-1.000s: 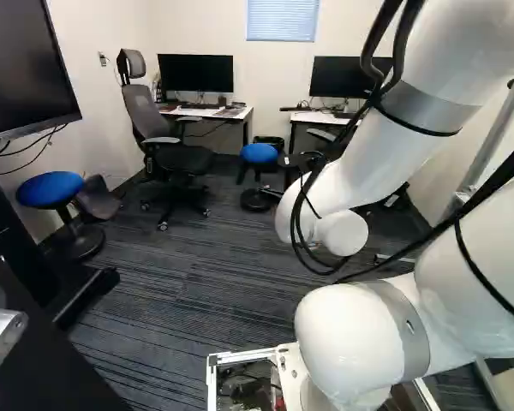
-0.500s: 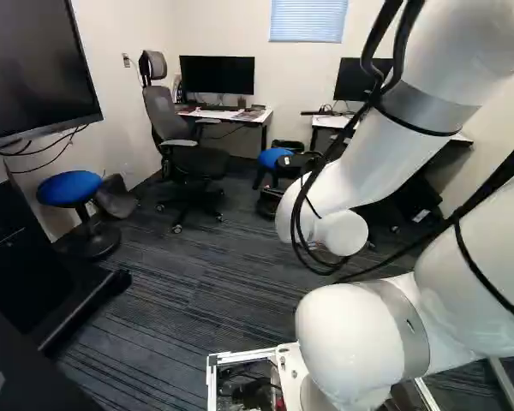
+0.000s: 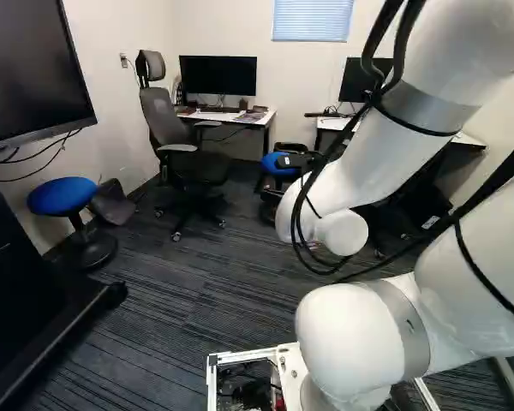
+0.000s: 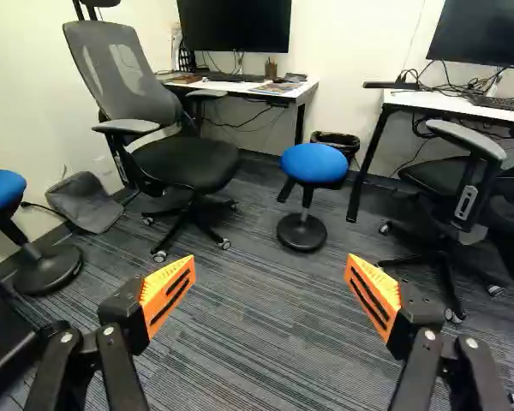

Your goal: Open the door and move inside

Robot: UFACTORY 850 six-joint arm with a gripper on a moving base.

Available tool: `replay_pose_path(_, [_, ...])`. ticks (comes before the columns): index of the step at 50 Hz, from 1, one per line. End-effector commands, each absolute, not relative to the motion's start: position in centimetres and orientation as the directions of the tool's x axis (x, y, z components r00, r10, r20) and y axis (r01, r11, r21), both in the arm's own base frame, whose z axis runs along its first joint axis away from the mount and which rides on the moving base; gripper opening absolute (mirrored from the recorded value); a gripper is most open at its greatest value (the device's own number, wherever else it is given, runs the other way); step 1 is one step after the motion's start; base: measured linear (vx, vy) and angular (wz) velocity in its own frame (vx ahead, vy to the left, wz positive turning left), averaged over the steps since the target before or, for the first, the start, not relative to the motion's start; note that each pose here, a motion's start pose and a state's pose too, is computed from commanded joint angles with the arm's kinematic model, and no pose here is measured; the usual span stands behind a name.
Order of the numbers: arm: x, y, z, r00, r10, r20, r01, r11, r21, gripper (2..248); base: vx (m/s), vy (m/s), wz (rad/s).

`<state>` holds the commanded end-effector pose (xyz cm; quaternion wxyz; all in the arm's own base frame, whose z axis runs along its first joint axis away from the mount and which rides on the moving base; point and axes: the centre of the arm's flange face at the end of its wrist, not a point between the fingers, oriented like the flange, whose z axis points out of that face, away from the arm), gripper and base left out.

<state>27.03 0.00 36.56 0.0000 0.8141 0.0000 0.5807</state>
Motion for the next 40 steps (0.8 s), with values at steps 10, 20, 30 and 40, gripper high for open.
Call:
replay_pose_path(10, [27.03,0.0,36.56,0.326,0.0,0.946,0.0,-1.0,0.0,247,-0.017,0.0,0.001])
replay_pose_path(20, [27.03,0.0,36.56,0.326,0.0,0.946,0.0,-1.0,0.0,247,0.0,0.0,0.0])
replay_pose_path(30, [27.03,0.0,36.56,0.326,0.0,0.946,0.0,-1.0,0.0,247,0.0,0.0,0.0])
replay_pose_path(40, [27.03,0.0,36.56,0.326,0.0,0.946,0.0,-1.0,0.0,247,0.0,0.0,0.0])
